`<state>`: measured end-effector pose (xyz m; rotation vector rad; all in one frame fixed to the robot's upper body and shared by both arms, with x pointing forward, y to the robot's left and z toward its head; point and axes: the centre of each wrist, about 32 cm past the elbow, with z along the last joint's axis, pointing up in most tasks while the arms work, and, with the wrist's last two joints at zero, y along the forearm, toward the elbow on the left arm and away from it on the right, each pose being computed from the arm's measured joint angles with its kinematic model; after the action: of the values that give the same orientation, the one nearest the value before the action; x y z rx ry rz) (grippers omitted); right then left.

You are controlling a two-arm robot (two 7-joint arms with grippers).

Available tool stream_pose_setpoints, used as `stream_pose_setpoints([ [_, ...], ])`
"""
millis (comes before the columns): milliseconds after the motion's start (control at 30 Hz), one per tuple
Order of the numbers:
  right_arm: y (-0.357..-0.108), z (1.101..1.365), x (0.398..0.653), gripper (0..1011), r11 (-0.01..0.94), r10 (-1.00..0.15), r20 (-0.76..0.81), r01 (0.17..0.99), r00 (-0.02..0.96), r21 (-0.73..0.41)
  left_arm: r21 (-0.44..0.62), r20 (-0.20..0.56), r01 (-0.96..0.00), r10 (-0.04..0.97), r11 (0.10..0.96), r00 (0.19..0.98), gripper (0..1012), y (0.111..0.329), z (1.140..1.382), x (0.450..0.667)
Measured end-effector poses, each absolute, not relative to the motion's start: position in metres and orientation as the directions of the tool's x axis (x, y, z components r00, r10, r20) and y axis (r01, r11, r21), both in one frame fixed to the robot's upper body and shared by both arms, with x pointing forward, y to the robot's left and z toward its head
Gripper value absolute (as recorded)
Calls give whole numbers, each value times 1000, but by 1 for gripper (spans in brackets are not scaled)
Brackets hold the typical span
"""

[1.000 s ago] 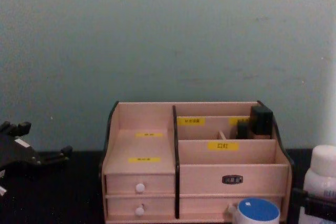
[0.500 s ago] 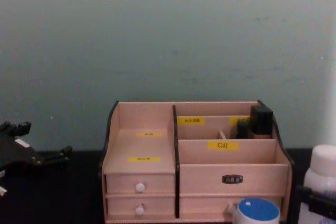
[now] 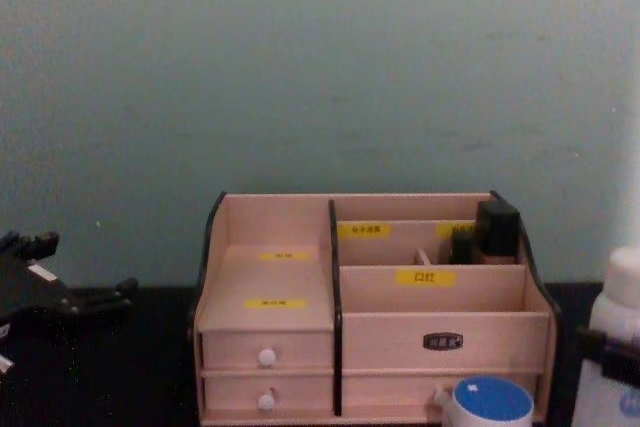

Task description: Pick up the facial cleanser and watermelon frost from the table and place them into the tiered storage box.

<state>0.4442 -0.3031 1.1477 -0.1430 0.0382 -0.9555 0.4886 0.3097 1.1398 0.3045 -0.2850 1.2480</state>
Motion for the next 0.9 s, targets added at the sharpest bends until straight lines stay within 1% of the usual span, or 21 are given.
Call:
stream_pose_setpoints([
  [167,-307,1165,439,601,584,-805,46,803,592,-119,70,374,-955,880,287,292,1001,310,1140,489],
  [400,-308,1184,441,600,609,-786,61,787,615,-93,70,374,-955,880,287,292,1002,310,1140,489],
  [500,-307,1194,446,601,625,-775,62,777,629,-72,70,374,-955,880,287,292,1001,310,1140,489],
  [633,-303,1202,454,601,635,-768,68,771,637,-53,70,374,-955,880,287,292,1001,310,1140,489],
  [900,-291,1206,477,601,642,-763,69,766,643,-32,70,374,-955,880,287,292,1001,310,1140,489],
])
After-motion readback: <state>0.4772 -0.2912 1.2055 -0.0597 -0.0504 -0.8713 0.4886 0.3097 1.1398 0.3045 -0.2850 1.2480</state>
